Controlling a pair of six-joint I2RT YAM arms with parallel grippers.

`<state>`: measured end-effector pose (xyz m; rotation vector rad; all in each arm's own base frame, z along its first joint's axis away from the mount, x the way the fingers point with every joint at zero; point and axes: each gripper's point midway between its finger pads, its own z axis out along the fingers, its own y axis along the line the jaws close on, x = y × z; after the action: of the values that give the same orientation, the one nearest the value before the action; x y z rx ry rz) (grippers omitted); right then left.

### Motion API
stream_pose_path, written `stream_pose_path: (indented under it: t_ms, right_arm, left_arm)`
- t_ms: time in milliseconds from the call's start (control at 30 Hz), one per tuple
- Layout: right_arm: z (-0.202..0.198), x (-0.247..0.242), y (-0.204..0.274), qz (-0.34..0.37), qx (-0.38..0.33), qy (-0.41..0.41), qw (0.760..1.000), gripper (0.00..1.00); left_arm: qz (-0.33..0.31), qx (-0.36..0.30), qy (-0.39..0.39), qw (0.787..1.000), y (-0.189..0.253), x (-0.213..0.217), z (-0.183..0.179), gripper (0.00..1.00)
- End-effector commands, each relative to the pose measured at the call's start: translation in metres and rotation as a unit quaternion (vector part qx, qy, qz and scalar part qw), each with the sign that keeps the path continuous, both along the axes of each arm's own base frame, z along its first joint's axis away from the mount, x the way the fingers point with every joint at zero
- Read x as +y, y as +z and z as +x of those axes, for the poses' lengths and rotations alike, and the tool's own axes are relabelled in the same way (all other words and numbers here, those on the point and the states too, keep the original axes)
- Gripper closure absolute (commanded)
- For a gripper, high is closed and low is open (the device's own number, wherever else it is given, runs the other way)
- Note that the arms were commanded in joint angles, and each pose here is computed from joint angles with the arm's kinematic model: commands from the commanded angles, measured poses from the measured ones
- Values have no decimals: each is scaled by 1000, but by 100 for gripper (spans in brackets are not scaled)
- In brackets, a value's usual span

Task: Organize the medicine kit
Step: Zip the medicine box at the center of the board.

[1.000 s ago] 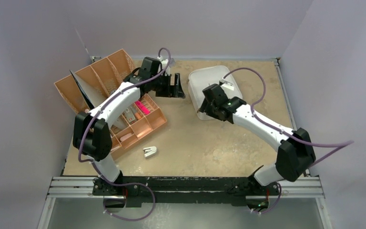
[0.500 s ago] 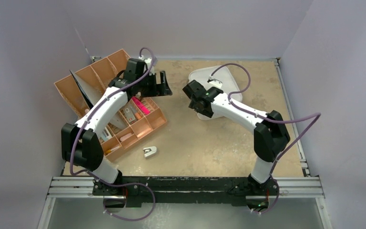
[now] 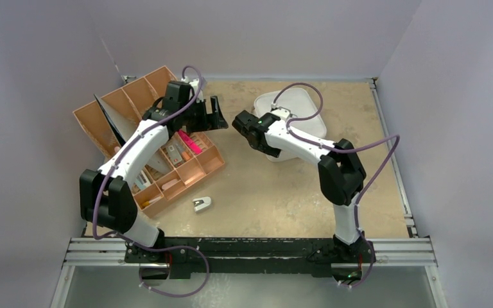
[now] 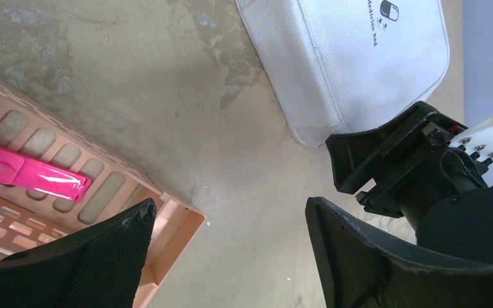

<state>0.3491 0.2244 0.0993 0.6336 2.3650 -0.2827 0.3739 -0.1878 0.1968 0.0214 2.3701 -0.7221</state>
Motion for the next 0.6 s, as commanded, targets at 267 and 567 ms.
stream_pose_path:
  t_ms: [267, 567]
  right_arm:
    - [-7, -13, -1, -17, -24, 77, 997, 89]
    - [-14, 5, -10, 68, -70, 192, 976, 100]
  left_arm:
    - [-50, -8, -17, 999, 20, -14, -1, 27]
    - [-100, 23, -33, 994, 13, -40, 7, 35]
